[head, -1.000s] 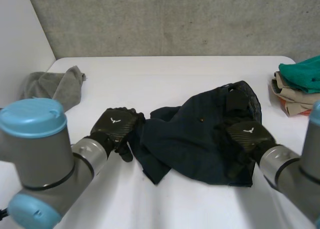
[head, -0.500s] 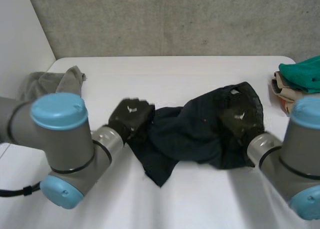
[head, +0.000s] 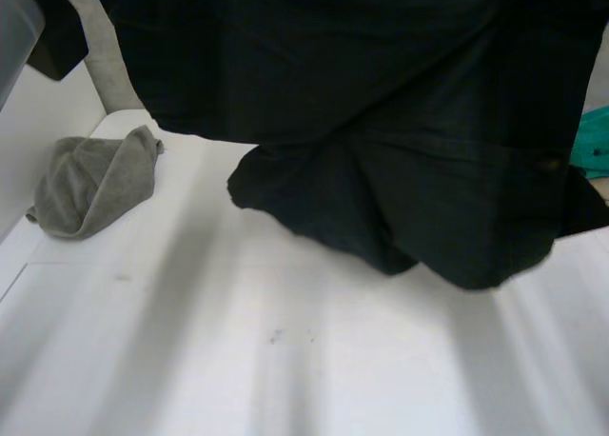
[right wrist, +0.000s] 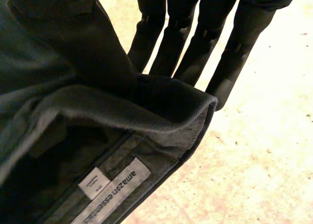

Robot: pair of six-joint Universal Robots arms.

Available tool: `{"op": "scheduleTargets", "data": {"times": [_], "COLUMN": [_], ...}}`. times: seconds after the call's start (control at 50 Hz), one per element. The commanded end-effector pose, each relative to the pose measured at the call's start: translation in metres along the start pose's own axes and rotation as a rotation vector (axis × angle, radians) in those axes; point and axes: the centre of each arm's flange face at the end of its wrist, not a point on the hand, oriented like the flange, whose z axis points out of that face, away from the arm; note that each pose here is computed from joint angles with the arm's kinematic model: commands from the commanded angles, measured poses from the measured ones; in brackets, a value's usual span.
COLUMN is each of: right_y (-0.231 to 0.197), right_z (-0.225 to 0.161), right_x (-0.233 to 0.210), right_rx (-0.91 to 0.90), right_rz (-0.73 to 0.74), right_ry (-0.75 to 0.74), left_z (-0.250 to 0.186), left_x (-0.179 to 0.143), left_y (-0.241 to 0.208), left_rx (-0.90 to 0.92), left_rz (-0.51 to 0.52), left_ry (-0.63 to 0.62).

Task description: Fold the laundry.

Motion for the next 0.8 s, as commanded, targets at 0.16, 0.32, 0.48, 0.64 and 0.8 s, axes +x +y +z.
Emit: {"op": "scheduleTargets", "data": {"times": [0.16,0.32,0.48,0.64,0.8], "right_y": [0.131,0.192,0.195,0.179,0.223], "right_z": [0.094,0.139,0.126,0.079,0.039], "right_x": [-0.049,-0.068,-0.091,-0.074,-0.059], "right_rx": [-0.095,0.12,0.061,-0.233,-0.547], "right_rz": [0.035,0.011,0.005,-0.004,0.013], "right_ry": [0.019,0.201,0.118,-0.022,-0.174], "left_z": [0.09,0.133,0.115,0.056,-0.022], "left_x": [-0.011,-0.014,-0.004,0.006,0.056], "left_y": [0.154,0.212,0.242,0.236,0.223], "left_rx": [-0.069,0.065,-0.067,-0.275,-0.505], "left_rz": [0.152,0.296,0.281,0.259,0.172], "left_ry": [-0.061,-0.148,-0.117,-0.053,0.121]}}
